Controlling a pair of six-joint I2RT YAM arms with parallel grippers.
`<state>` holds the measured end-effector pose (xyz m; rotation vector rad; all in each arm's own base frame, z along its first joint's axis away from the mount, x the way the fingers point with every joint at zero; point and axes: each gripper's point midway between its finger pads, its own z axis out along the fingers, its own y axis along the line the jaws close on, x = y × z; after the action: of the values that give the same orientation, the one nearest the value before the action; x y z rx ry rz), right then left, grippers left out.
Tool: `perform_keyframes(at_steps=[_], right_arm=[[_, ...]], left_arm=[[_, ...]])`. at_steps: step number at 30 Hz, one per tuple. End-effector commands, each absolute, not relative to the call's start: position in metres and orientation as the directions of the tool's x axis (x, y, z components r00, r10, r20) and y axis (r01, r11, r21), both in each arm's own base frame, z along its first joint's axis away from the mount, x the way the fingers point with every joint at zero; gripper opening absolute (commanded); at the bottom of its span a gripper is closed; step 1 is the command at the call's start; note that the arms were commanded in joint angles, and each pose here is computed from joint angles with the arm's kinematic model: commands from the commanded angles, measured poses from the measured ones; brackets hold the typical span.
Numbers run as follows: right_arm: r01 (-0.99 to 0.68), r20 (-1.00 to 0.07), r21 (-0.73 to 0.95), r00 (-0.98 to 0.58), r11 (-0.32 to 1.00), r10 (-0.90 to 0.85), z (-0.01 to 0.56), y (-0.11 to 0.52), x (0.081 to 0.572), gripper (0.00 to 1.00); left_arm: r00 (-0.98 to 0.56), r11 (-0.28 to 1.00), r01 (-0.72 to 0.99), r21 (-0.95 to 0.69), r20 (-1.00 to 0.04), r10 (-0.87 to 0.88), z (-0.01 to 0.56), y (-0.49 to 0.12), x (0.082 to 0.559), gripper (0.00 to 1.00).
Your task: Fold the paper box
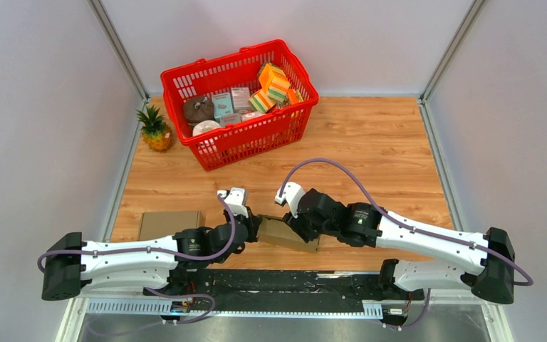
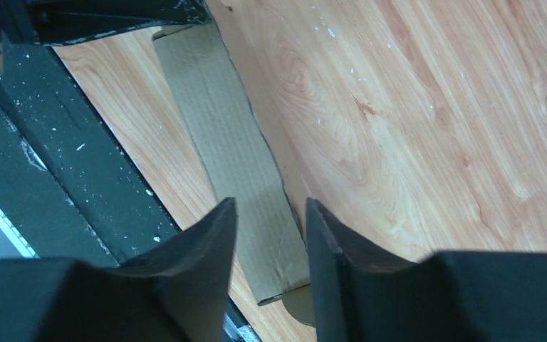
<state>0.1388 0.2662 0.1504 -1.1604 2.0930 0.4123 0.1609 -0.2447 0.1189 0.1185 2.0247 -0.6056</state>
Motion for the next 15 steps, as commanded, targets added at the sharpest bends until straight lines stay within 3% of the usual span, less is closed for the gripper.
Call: perform_keyframes(at_steps=[1, 2, 5, 15], right_arm=[[-0.848, -0.744, -0.034, -0.332, 0.529, -0.58, 0.158, 0.284, 0.135, 0.35], [-0.848, -0.741, -0.025, -0.34, 0.53, -0.579, 0.155, 0.286, 0.133, 0.27], [-0.855, -0.718, -0.006, -0.357, 0.518, -0.597, 0.141, 0.288, 0.122, 0.19], [-0.852, -0.704, 0.003, -0.373, 0.523, -0.604, 0.12, 0.287, 0.108, 0.13]], left_arm=[[-0.575, 0.888, 0.349, -0.301, -0.816, -0.051, 0.087, -0.235, 0.147, 0.03], [-0.576, 0.888, 0.347, -0.3, -0.816, -0.051, 0.086, -0.235, 0.147, 0.03], [-0.58, 0.881, 0.349, -0.318, -0.812, -0.063, 0.089, -0.236, 0.146, 0.07], [-0.614, 0.821, 0.372, -0.434, -0.778, -0.133, 0.117, -0.225, 0.129, 0.39]])
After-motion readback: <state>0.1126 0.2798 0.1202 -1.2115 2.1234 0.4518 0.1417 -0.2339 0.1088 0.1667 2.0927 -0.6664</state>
